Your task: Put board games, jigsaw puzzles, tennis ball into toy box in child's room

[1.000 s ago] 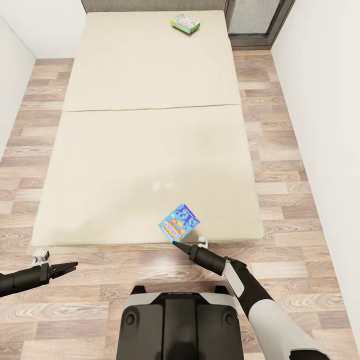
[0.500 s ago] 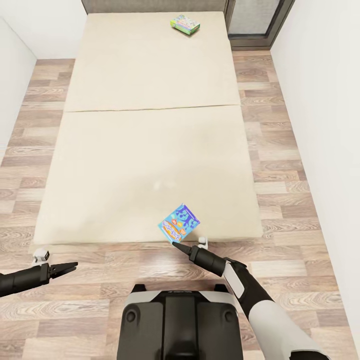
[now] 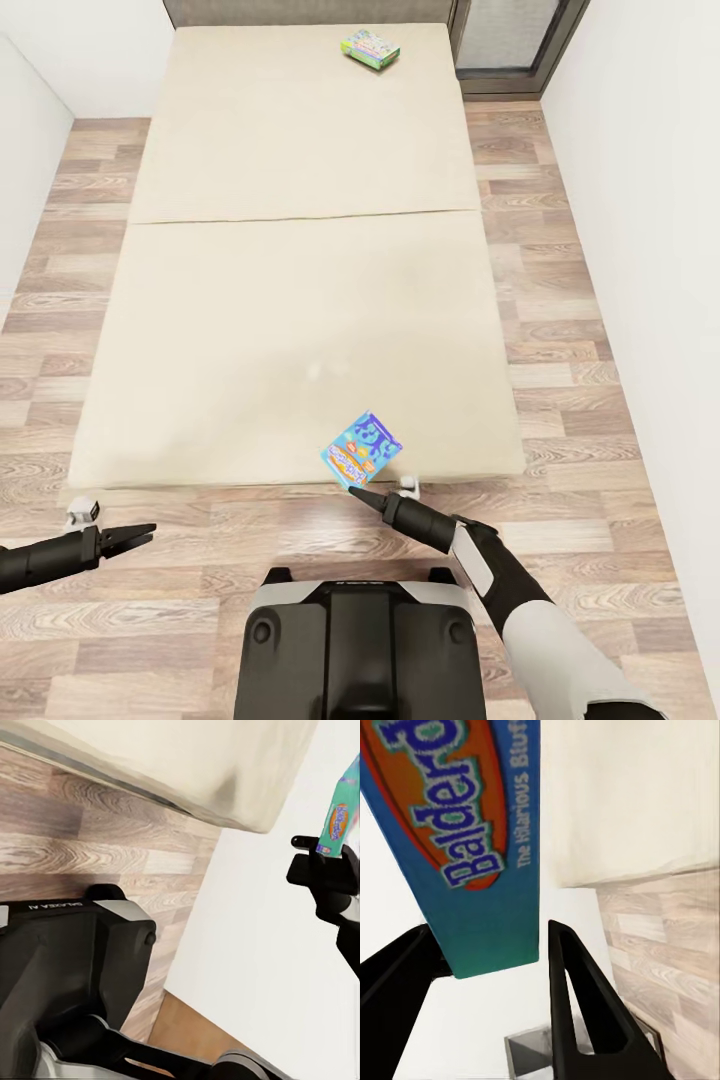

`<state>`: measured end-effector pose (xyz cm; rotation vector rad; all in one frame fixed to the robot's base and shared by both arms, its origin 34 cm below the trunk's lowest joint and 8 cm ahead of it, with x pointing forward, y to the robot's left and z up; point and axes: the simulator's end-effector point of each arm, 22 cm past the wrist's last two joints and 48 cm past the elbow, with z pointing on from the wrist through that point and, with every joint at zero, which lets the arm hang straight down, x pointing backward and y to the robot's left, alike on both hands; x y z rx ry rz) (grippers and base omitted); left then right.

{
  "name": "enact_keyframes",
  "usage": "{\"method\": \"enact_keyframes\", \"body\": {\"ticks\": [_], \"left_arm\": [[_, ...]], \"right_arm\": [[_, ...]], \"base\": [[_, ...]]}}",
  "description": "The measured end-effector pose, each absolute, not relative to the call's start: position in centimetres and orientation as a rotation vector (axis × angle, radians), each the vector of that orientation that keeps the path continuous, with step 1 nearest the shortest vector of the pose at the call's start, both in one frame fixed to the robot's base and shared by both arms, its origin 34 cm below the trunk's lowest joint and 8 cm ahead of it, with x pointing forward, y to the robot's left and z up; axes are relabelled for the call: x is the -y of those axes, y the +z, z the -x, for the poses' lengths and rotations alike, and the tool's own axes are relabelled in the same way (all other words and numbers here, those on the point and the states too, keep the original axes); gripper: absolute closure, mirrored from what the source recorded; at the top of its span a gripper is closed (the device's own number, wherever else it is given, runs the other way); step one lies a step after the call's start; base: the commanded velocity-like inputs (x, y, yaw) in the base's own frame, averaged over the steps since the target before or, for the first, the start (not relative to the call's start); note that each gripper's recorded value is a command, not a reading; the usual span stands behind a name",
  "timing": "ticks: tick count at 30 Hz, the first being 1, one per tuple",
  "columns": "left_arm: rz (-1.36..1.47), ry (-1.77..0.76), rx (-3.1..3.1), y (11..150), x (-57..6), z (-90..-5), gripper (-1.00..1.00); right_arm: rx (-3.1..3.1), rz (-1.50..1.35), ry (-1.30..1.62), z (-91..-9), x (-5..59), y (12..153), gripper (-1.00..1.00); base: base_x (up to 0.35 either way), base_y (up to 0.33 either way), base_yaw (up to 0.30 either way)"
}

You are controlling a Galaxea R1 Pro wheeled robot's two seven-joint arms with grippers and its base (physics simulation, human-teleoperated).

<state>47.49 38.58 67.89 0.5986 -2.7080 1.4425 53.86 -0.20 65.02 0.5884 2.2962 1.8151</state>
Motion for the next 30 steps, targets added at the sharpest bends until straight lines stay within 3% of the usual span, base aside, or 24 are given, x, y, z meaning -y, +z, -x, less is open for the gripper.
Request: {"method": "enact_keyframes", "body": {"ticks": [8, 30], "left_arm": [[-0.653, 1.419, 2.655, 67.7, -38.3, -46.9, -1.00], [-0.572, 1.406, 2.615, 68.1, -36.9, -46.1, -1.00]], "right_arm": [[-2.372, -0.656, 1.794, -49.0, 3.5, 63.7, 1.00], [-2.289, -0.578, 1.818, -48.7, 5.1, 66.5, 1.00]], "base": [[0.000, 0.000, 0.000], [0.000, 0.000, 0.000]]}}
